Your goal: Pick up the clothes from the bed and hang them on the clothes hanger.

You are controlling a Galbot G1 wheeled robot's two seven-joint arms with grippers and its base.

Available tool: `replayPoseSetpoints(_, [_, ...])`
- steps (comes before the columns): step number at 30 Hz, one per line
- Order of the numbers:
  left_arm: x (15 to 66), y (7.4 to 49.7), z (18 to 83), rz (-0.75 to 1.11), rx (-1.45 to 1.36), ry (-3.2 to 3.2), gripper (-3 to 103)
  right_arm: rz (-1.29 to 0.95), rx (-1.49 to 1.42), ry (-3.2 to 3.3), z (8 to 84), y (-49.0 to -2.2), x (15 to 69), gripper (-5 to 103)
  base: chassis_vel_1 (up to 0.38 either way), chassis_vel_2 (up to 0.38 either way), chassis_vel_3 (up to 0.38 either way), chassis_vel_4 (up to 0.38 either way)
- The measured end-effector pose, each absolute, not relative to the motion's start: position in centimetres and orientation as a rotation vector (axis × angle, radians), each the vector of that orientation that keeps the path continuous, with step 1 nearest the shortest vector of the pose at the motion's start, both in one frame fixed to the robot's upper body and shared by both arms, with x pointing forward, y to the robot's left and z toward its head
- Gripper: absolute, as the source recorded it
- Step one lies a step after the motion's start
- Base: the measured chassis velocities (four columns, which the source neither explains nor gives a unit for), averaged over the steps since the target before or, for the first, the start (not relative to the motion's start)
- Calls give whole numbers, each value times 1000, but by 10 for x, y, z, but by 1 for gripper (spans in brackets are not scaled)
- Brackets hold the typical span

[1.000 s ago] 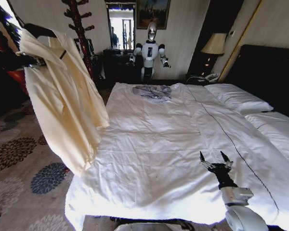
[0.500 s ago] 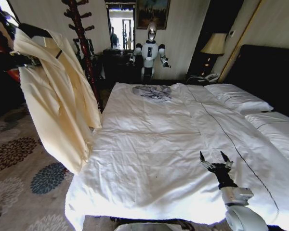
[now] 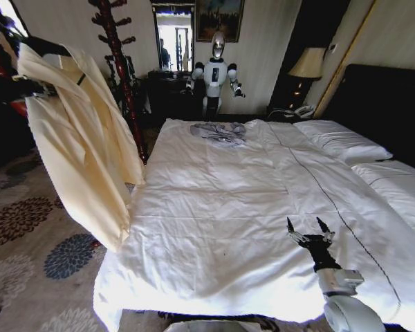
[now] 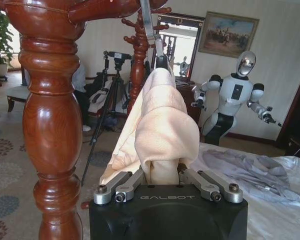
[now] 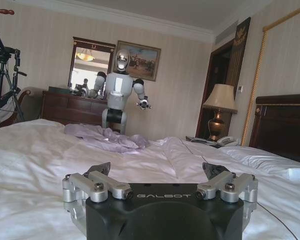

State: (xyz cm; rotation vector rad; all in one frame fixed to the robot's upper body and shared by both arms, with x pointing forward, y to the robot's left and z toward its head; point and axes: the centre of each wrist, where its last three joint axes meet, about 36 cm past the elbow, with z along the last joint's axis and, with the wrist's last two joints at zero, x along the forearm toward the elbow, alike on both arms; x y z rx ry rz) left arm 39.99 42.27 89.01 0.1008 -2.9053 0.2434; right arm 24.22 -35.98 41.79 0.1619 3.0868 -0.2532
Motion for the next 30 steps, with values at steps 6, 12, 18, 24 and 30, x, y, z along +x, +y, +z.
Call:
replayPoseSetpoints(6, [404,422,887,253,101,-2900,18,-253,162,3087,418,-360,242,100,0,0,0,0])
replayPoseSetpoints(12, [407,424,885,257,112,-2891,18,-253,162,3087,418,-360,242,100,0,0,0,0])
replayPoseSetpoints(18, [410,425,879,256,119,-2875,18,-253,162,3087,418,-360,242,100,0,0,0,0])
replayPoseSetpoints(24, [411,425,879,258,120,-2874,18,-253,162,3087,418,-360,242,100,0,0,0,0])
replayPoseSetpoints(30, [409,422,881,259,116,-2884,32,-253,162,3087,418,-360,242,100,0,0,0,0])
